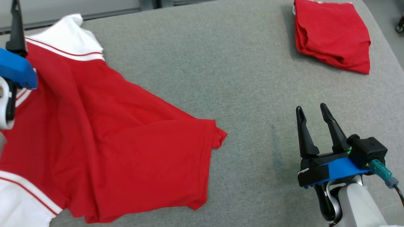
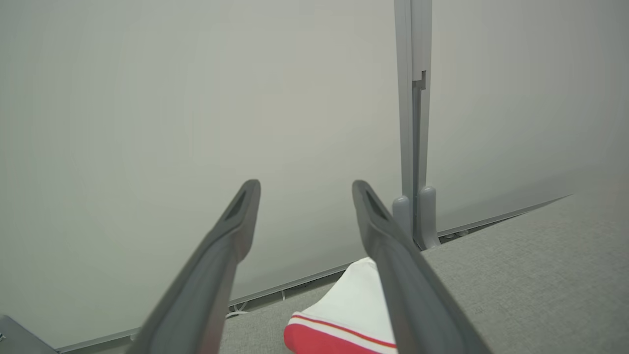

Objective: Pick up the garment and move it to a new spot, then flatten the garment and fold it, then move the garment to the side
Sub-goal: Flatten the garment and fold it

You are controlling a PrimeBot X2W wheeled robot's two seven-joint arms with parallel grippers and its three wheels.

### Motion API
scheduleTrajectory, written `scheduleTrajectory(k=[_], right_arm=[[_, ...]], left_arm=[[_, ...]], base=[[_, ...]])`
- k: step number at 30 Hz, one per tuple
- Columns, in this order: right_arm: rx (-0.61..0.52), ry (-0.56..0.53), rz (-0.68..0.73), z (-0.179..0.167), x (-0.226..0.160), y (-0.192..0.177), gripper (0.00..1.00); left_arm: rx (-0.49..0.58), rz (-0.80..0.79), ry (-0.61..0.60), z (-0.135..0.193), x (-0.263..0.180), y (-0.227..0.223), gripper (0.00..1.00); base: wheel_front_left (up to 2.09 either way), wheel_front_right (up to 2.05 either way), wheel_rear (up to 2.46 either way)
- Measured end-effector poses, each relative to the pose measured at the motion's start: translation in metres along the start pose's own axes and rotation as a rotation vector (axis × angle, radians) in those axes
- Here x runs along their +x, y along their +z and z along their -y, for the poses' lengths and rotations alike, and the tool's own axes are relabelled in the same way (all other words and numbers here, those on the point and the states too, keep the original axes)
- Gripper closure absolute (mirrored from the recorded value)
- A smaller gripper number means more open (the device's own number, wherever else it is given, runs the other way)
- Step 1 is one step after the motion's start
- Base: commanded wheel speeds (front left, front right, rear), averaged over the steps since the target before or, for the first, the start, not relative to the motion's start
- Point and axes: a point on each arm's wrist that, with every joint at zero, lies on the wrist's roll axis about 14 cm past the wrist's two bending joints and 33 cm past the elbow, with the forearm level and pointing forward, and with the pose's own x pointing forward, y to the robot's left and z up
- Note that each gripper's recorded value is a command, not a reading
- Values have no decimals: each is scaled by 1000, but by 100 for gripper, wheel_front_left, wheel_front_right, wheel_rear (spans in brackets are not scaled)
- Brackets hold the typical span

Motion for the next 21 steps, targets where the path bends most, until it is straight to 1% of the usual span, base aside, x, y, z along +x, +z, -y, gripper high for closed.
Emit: scheduleTrajectory(k=[4, 7, 14, 21], right_arm=[[8, 27, 24, -10, -1, 8, 0], [15, 49, 31, -18, -4, 11, 0], [29, 101, 37, -37, -11, 13, 0], [39, 154, 41, -57, -11, 14, 0]], left_arm=[[-28, 89, 29, -3, -28, 26, 0], [-43, 129, 60, -6, -56, 35, 0], [-69, 173, 139, -15, -124, 39, 0], [-114, 159, 223, -21, -182, 23, 0]], base=[[0, 0, 0], [0, 0, 0], [0, 0, 0], [0, 0, 0]])
